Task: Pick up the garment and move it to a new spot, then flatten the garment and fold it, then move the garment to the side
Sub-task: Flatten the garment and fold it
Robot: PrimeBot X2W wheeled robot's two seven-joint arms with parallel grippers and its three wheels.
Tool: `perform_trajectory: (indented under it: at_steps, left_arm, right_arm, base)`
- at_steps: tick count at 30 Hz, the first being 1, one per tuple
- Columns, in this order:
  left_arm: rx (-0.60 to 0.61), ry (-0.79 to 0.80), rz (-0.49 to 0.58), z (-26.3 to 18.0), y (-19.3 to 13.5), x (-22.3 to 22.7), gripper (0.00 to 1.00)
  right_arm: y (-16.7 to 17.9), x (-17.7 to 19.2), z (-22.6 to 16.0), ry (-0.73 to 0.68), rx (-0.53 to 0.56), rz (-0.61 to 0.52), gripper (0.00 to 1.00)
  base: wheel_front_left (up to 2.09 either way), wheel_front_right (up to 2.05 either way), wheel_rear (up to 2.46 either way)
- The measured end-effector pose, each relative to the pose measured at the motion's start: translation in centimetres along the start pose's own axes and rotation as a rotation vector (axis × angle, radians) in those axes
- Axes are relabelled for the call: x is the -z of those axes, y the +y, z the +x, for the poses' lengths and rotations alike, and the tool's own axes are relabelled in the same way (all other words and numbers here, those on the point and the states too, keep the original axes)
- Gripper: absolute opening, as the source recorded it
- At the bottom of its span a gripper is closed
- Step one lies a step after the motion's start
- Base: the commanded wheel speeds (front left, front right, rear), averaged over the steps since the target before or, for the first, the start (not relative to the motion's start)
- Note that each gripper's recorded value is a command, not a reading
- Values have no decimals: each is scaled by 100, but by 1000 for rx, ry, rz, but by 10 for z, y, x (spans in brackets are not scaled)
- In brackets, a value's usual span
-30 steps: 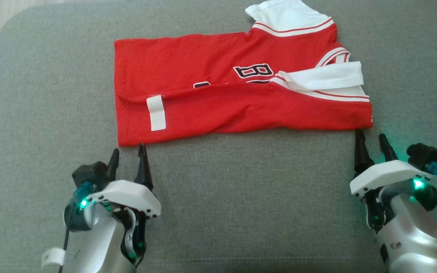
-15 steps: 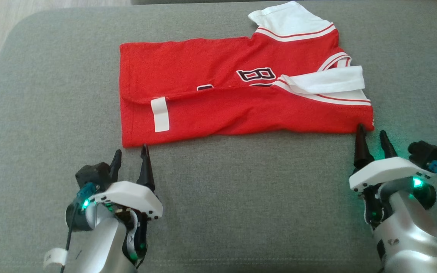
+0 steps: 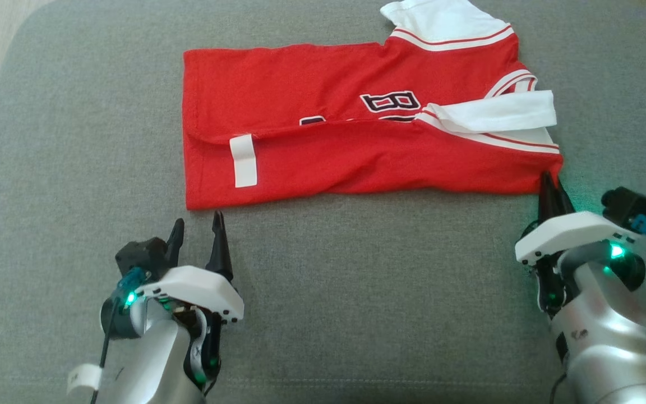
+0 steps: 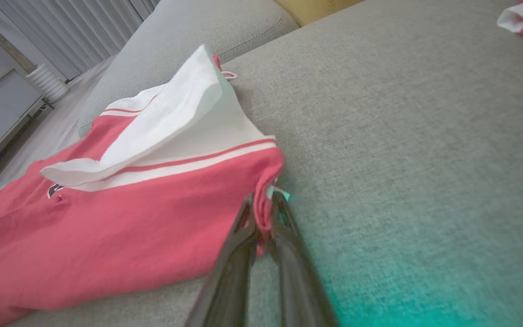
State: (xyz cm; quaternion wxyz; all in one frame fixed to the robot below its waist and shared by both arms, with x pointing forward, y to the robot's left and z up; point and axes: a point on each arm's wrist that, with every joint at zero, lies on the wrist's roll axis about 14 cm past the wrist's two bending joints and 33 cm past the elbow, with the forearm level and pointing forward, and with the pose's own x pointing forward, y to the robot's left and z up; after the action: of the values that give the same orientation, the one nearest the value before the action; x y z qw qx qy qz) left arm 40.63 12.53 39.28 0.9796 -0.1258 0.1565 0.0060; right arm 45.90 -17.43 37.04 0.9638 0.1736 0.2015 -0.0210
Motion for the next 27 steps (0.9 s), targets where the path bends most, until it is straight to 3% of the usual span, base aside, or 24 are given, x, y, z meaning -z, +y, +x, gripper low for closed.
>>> perform_trajectory:
  at_steps: [10,17,27]
  left_arm:
    - [4,10,-22,6,-3,2,100]
    - [-24,-2,-150,20,1,-7,100]
    - [-30,85,-106,34,-1,17,100]
  right_arm:
    - [3,-16,3,-43,-22,-24,0]
    - [5,-24,5,-75,-36,-20,0]
    - [8,-39,6,-128,-56,-9,0]
  base:
    - [0,0,0]
    - [0,0,0]
    - [0,0,0]
